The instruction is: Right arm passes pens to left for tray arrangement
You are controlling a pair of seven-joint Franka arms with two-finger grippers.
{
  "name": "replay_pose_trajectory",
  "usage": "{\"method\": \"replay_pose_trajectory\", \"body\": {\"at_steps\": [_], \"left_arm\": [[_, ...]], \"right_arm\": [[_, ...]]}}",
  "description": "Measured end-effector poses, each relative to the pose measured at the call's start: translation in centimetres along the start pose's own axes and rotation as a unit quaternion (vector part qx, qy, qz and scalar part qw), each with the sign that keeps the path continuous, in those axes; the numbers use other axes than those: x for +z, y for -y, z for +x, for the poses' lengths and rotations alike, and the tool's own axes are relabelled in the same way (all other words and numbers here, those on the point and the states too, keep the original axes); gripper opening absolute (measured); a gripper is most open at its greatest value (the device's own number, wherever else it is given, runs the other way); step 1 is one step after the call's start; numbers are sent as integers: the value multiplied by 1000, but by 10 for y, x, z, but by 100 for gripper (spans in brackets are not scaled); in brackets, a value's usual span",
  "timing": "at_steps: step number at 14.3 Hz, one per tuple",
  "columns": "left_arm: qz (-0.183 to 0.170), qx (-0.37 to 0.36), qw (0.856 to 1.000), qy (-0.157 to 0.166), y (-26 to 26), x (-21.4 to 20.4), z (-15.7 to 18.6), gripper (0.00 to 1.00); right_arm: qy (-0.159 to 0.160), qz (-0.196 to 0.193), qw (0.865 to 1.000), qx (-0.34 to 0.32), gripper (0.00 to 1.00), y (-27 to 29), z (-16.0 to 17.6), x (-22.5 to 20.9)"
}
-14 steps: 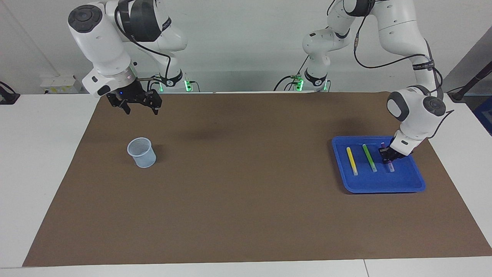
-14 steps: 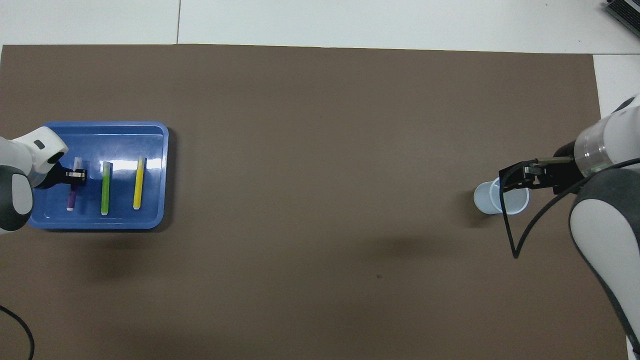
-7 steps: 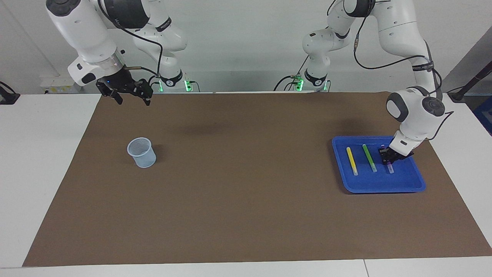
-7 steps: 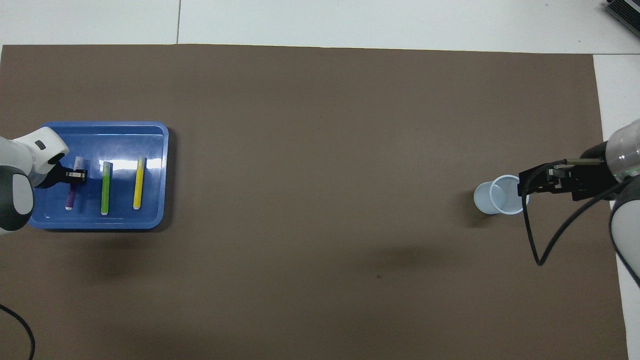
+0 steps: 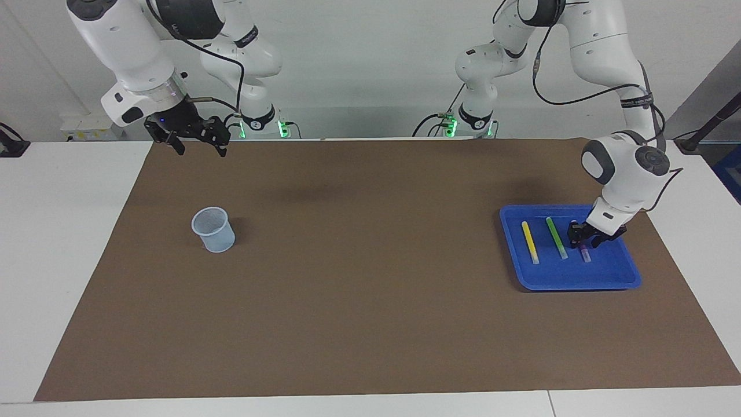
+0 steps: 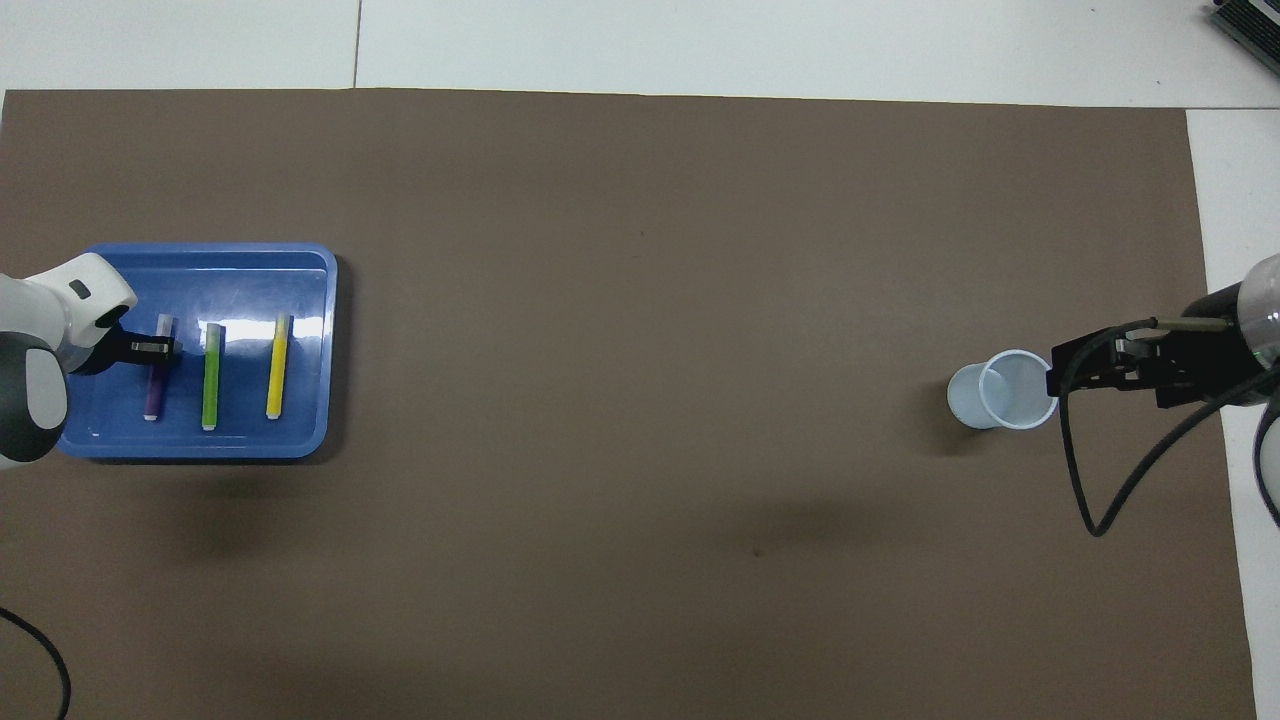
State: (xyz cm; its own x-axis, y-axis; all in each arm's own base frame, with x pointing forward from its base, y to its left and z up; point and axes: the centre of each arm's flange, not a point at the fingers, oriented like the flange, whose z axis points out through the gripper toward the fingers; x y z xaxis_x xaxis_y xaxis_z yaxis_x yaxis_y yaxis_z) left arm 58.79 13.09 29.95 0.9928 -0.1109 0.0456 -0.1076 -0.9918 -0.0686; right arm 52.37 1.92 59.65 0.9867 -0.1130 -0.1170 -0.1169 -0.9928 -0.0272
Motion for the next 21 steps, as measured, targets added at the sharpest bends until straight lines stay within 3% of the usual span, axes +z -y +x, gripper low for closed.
{"method": "replay_pose_trajectory", "body": {"at_steps": [3, 4, 6, 9, 16, 21], "left_arm": [[-18, -17, 1000, 0, 0, -13, 9, 61], [-23, -22, 999, 4, 0, -21, 14, 69], [-27, -43, 999, 11, 0, -44, 26, 72], [-28, -70, 997, 13, -11, -79, 42, 100], [-26, -118, 993, 3, -42, -178, 64, 100], [-26, -111, 994, -3, -64, -228, 70, 100]], "right_arm": [[0, 0, 1000, 1, 100, -1, 0, 0], [0, 0, 1000, 1, 100, -1, 0, 0], [0, 0, 1000, 1, 100, -1, 0, 0], [0, 1, 1000, 4, 100, -4, 1, 0], [0, 1, 1000, 7, 100, -7, 1, 0], [0, 1, 1000, 7, 100, -7, 1, 0]]}}
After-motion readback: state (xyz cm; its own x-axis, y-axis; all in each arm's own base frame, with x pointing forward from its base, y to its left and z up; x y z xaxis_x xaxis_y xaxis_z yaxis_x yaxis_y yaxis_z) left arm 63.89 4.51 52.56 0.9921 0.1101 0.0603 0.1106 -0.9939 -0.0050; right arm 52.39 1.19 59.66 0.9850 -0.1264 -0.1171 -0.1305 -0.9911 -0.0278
